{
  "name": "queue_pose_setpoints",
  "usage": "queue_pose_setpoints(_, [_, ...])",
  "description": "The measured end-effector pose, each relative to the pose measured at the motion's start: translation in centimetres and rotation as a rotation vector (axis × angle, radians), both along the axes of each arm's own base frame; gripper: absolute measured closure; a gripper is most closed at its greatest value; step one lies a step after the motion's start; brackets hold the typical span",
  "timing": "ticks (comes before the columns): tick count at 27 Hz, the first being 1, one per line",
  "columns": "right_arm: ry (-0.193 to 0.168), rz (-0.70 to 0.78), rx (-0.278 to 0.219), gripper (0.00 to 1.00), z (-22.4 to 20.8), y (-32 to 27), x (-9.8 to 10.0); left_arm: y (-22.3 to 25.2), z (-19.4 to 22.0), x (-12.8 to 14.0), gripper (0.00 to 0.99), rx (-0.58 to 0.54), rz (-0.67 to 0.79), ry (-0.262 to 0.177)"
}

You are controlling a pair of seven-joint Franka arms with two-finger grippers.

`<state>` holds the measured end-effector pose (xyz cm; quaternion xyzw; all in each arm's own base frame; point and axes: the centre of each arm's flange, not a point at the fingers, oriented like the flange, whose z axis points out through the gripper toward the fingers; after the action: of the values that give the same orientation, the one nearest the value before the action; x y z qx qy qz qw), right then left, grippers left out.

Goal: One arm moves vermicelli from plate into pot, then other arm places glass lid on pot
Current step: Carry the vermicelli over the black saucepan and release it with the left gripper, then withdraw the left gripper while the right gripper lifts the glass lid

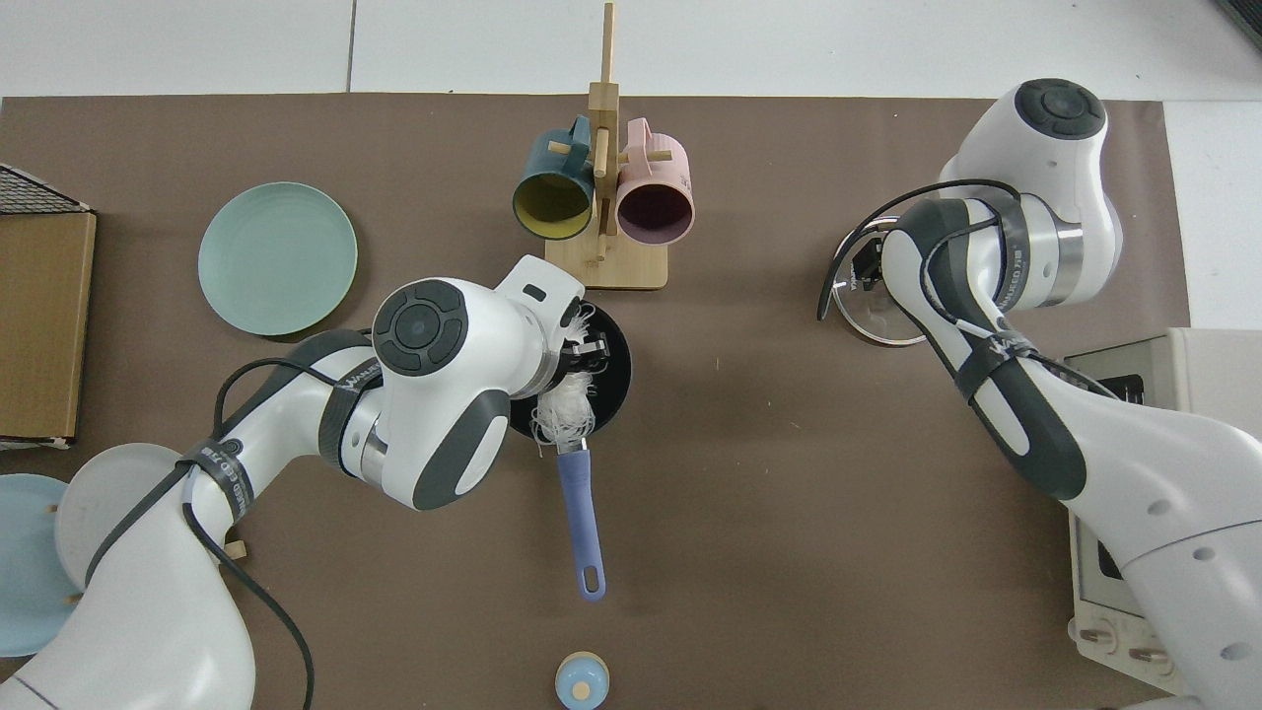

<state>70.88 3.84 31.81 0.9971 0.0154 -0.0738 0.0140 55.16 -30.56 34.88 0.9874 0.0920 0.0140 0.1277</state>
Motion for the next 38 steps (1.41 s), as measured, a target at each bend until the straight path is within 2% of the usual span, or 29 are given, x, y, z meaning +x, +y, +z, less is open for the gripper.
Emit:
queue_pose_setpoints(3, [0.003, 0.0, 0.0, 0.01, -0.1, 0.0, -0.1, 0.2, -0.6, 0.2, 0.617, -0.006, 0.01, 0.003])
queue_pose_setpoints(6, [0.005, -0.003, -0.002, 0.01, -0.1, -0.3, -0.2, 0.4, -0.7, 0.4, 0.489, -0.01, 0.018, 0.001])
queue_pose_setpoints(7, [0.005, -0.005, -0.002, 0.01, -0.1, -0.3, -0.2, 0.4, -0.6, 0.5, 0.388, -0.011, 0.023, -0.002])
queue_pose_setpoints(8, [0.005, -0.006, -0.003, 0.01, -0.1, -0.5, -0.2, 0.5, -0.4, 0.7, 0.361, -0.014, 0.028, -0.007])
queue_pose_setpoints(9, [0.005, -0.007, -0.003, 0.01, -0.1, -0.5, -0.2, 0.7, -0.1, 1.0, 0.26, -0.017, 0.035, -0.013])
queue_pose_setpoints(11, [0.004, -0.008, -0.003, 0.01, -0.1, -0.6, -0.2, 1.2, 0.7, 1.7, 0.185, -0.022, 0.048, -0.024])
queue_pose_setpoints(12, [0.004, -0.008, -0.003, 0.01, -0.1, -0.6, -0.2, 1.6, 1.2, 2.1, 0.079, -0.022, 0.056, -0.03])
queue_pose_setpoints(13, [0.004, -0.008, -0.003, 0.01, -0.1, -0.6, -0.2, 2.0, 1.7, 2.4, 0.013, -0.019, 0.063, -0.032])
queue_pose_setpoints(17, [0.0, -0.008, -0.003, 0.02, 0.0, -0.6, -0.1, 4.0, 4.7, 4.0, 0.0, 0.009, 0.088, -0.018])
queue_pose_setpoints(19, [-0.001, -0.008, -0.003, 0.13, 0.1, -0.6, -0.1, 5.2, 6.8, 4.8, 0.0, 0.036, 0.099, -0.002])
queue_pose_setpoints(22, [-0.003, -0.008, -0.003, 0.14, 0.2, -0.6, -0.1, 7.9, 9.9, 6.1, 0.0, 0.084, 0.107, 0.011])
queue_pose_setpoints(25, [-0.006, -0.009, -0.004, 0.36, 0.4, -0.7, -0.1, 10.5, 12.5, 7.1, 0.0, 0.111, 0.112, 0.011])
queue_pose_setpoints(26, [-0.007, -0.009, -0.005, 0.39, 0.5, -0.7, -0.1, 11.3, 13.1, 7.4, 0.0, 0.12, 0.114, 0.01])
queue_pose_setpoints(32, [-0.008, -0.01, -0.005, 0.39, 0.6, -0.8, -0.1, 17.6, 16.3, 8.5, 0.0, 0.186, 0.074, -0.001])
queue_pose_setpoints(38, [-0.016, -0.007, -0.004, 0.39, 1.0, -0.6, -0.1, 24.7, 19.7, 7.6, 0.0, 0.254, 0.003, -0.002])
